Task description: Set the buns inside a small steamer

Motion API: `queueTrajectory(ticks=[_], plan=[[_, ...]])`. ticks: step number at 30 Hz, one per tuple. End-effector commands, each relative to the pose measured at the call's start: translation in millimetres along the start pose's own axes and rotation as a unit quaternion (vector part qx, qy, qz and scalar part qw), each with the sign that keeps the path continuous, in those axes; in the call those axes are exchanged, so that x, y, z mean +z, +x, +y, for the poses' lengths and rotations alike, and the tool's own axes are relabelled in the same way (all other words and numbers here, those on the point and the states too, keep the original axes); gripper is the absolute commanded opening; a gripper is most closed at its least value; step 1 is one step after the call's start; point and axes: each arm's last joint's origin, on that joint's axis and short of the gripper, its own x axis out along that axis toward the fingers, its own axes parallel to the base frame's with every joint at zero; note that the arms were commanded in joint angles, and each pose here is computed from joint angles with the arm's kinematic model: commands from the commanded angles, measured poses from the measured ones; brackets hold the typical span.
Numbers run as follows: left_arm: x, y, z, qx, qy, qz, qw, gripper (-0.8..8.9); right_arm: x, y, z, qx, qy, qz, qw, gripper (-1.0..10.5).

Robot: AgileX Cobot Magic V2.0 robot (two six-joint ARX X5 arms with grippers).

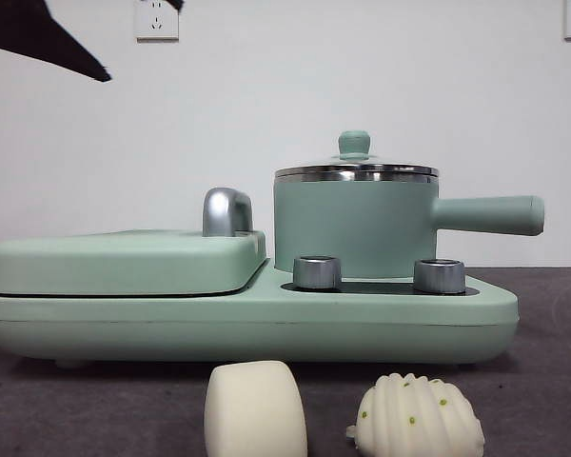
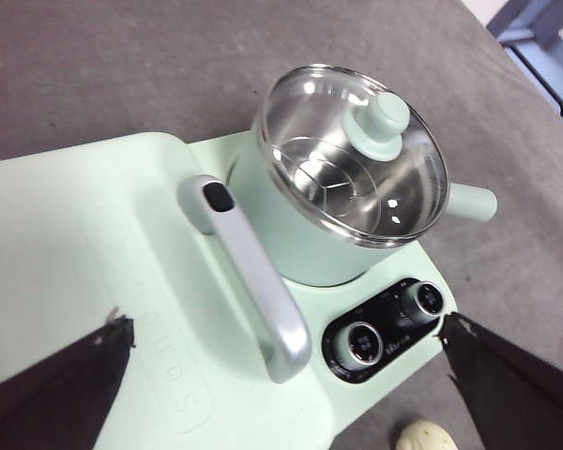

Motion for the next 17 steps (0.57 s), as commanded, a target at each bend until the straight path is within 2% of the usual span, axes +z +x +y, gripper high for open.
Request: queueTrajectory(ticks=[1,11,17], plan=[[17,7,-6,-0.010,0.030,0.009,0.999,5.32,5,-2,2,0.004,0.001,-0.010,1.000,4.6],[67,74,-24,-0.040,0.073,0.092,0.992,5.27,5,-2,2,0.004,0.001,-0.009,1.000,4.6],[80,127,-30,-0.051,0.084,0.110,0.989,5.22,5,-2,2,0.004,0.001,-0.009,1.000,4.6]])
